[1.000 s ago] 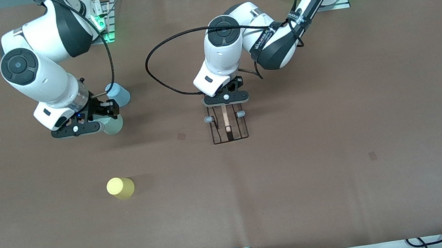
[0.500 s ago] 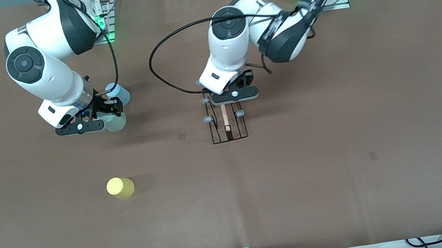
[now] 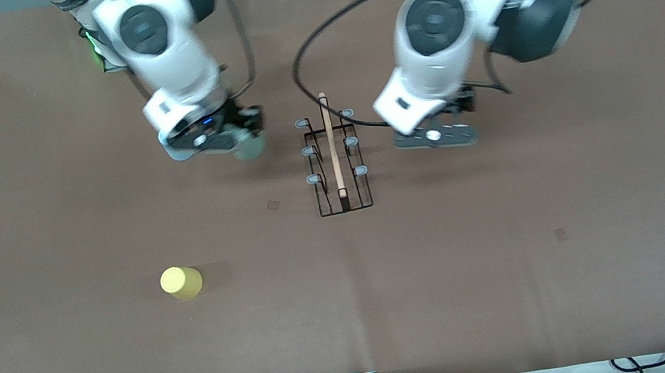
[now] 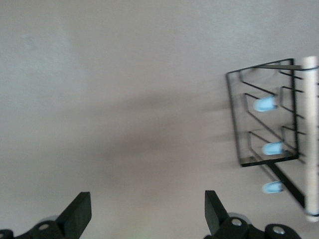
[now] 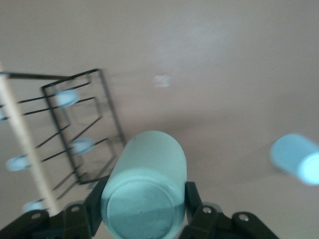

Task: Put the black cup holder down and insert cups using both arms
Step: 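Lower the mint cup onto a rack peg with the right gripper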

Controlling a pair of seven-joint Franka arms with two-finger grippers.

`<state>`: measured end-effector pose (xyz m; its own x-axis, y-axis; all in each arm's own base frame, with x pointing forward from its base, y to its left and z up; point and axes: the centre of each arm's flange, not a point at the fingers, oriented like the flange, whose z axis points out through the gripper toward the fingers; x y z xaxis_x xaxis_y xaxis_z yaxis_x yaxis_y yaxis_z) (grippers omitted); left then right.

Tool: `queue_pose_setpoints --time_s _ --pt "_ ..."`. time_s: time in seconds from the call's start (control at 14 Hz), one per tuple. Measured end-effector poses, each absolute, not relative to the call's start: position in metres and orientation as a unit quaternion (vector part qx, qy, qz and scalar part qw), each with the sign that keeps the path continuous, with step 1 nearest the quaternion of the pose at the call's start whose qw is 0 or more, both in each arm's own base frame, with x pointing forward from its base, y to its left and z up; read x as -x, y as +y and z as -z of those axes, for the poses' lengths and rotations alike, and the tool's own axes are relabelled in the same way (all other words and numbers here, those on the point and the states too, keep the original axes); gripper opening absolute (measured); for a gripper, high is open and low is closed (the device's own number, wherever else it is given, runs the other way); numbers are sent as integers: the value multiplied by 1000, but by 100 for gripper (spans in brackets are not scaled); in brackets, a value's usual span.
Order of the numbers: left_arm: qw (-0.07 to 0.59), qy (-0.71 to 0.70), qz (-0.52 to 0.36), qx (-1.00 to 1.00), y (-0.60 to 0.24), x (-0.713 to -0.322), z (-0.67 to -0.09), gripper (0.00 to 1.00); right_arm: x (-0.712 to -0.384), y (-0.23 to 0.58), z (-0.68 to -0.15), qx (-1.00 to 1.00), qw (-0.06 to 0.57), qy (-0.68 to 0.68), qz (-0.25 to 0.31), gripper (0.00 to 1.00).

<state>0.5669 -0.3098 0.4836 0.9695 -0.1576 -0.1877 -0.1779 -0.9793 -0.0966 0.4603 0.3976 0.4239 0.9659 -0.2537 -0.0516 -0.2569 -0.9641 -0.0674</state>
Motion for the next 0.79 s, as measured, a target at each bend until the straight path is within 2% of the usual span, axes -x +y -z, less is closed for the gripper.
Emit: queue_pose_setpoints --time_s 0.29,0.79 --pt "42 98 -83 991 -223 -604 -504 100 -440 467 -401 988 50 149 -13 67" --pt "38 89 -77 992 -153 -619 -520 100 -440 475 -367 991 25 132 -9 67"
